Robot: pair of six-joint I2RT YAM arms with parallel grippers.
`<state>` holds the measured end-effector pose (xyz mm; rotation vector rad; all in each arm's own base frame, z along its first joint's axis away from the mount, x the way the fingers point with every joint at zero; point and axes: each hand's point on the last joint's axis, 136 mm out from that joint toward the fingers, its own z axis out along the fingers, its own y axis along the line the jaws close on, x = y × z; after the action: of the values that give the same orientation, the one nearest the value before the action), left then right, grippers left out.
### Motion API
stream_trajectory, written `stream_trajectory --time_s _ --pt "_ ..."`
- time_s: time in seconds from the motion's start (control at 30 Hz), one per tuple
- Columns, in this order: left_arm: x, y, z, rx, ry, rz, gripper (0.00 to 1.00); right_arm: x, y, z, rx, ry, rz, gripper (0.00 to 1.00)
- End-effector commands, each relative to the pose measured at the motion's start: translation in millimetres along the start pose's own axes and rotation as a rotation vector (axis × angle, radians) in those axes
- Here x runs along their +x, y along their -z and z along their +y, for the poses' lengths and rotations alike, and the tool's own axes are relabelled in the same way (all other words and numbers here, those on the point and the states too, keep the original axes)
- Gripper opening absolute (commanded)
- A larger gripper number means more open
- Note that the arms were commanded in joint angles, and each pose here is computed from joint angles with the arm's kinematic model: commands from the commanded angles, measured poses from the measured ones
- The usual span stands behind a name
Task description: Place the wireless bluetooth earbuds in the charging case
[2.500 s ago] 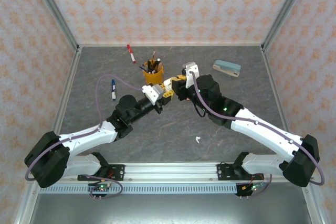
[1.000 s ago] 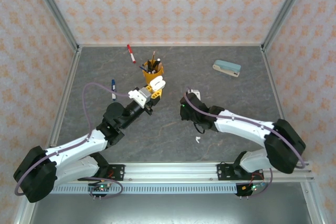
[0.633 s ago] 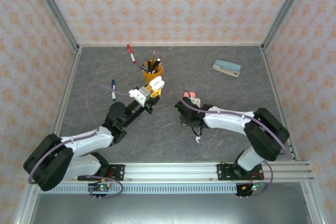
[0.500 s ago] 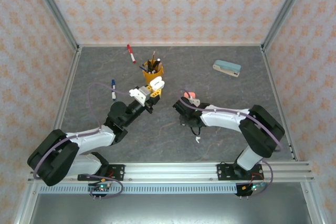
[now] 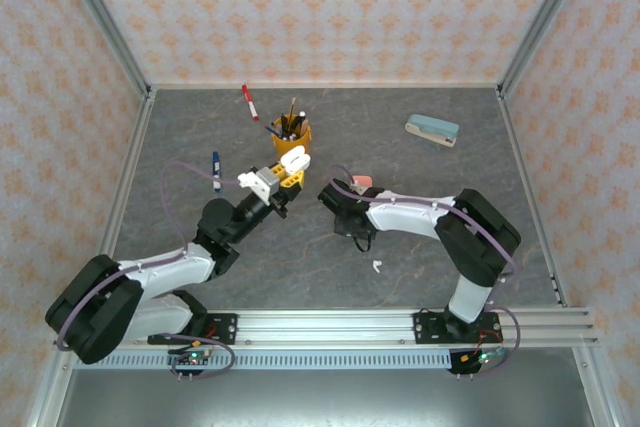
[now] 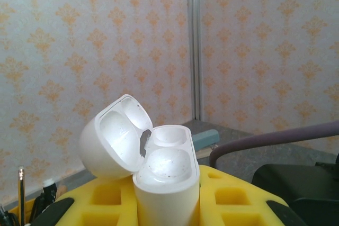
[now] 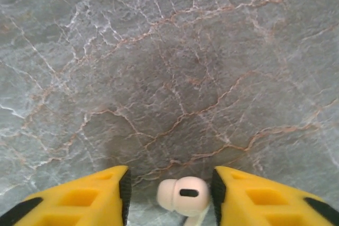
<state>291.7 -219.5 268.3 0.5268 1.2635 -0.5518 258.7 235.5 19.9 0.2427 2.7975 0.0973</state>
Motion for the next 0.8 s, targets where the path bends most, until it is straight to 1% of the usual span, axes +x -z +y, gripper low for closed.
stream_trajectory --time_s 0.0,0.07,0.2,0.37,0.57,0.67,0.77 --pt "-3 7 -1 0.007 -0.017 -0.001 0.00 -2 6 -7 0.035 0.003 -0.002 0.57" --pt "-4 11 0 0.001 -0.014 0.002 0.00 -5 19 -8 0.019 -0.001 -0.018 0.62" --pt "-2 18 1 -0.011 -0.003 0.016 0.00 -2 42 -25 0.024 -0.015 -0.032 0.64" --pt "-1 28 -1 -0.011 0.005 0.020 0.00 18 62 -67 0.074 -0.008 -0.014 0.65" --pt "-8 32 -6 0.016 0.004 0.014 0.00 52 62 -97 0.096 0.024 0.086 0.65" --pt "-11 32 -7 0.022 0.002 0.011 0.00 60 59 -102 0.093 0.036 0.110 0.65" --pt "-12 30 -7 0.028 0.002 0.009 0.00 65 55 -98 0.073 0.042 0.132 0.64"
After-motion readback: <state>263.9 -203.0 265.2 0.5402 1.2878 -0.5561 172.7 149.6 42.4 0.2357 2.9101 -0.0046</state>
